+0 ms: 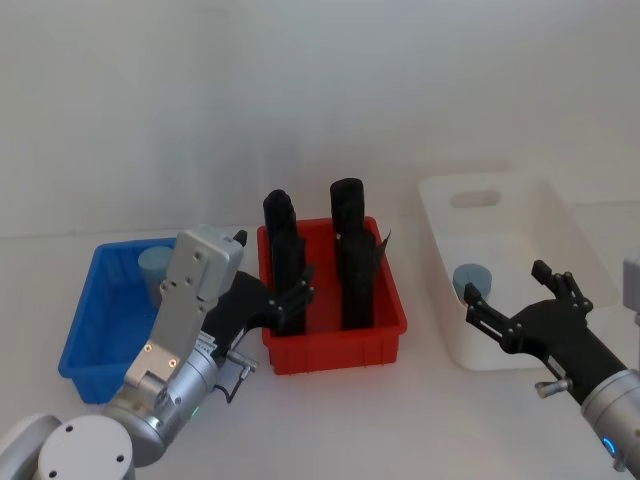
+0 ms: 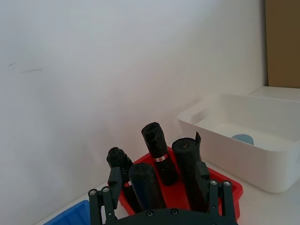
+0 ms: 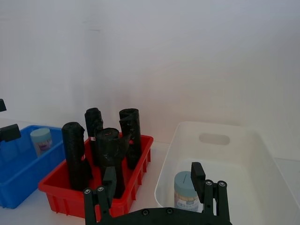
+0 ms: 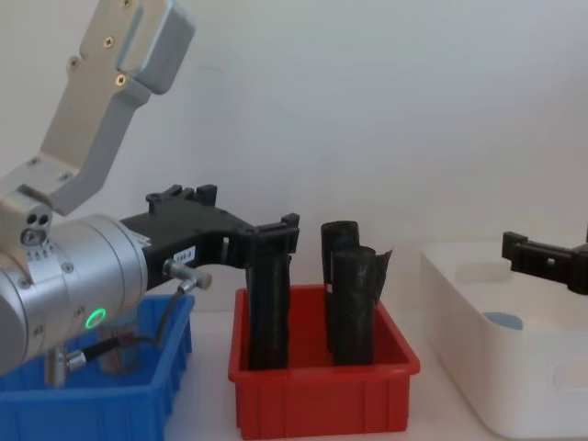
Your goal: Pick the cotton swabs from the blue box and place them into the white box.
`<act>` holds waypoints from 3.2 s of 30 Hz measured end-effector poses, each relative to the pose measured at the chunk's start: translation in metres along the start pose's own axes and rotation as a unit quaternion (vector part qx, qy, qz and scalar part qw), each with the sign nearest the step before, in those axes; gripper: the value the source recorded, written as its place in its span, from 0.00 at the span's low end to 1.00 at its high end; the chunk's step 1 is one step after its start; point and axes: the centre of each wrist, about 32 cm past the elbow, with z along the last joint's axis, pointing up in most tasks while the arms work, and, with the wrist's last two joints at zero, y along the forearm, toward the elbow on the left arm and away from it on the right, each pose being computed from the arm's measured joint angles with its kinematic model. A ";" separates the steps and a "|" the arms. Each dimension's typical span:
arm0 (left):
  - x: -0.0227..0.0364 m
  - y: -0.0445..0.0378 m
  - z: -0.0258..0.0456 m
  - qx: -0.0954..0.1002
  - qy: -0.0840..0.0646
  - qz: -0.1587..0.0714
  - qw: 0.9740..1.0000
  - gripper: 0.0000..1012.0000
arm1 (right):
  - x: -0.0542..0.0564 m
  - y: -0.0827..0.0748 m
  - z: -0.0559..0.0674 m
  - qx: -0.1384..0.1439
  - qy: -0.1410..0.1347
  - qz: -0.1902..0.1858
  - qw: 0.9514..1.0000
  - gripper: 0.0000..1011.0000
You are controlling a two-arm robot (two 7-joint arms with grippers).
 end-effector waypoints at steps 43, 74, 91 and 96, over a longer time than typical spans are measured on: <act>-0.0067 0.0027 -0.0045 -0.005 0.002 0.013 1.000 0.99 | 0.014 0.035 -0.014 -0.005 -0.015 0.024 1.000 0.99; -0.0067 0.0027 -0.0045 -0.005 0.002 0.013 1.000 0.99 | 0.011 0.144 -0.046 -0.027 -0.031 0.138 0.990 0.99; -0.0067 0.0027 -0.0045 -0.005 0.002 0.013 1.000 0.99 | 0.003 0.186 -0.054 -0.042 -0.037 0.175 0.983 0.99; -0.0067 0.0027 -0.0045 -0.005 0.002 0.013 1.000 0.99 | 0.002 0.194 -0.056 -0.047 -0.039 0.179 0.982 0.99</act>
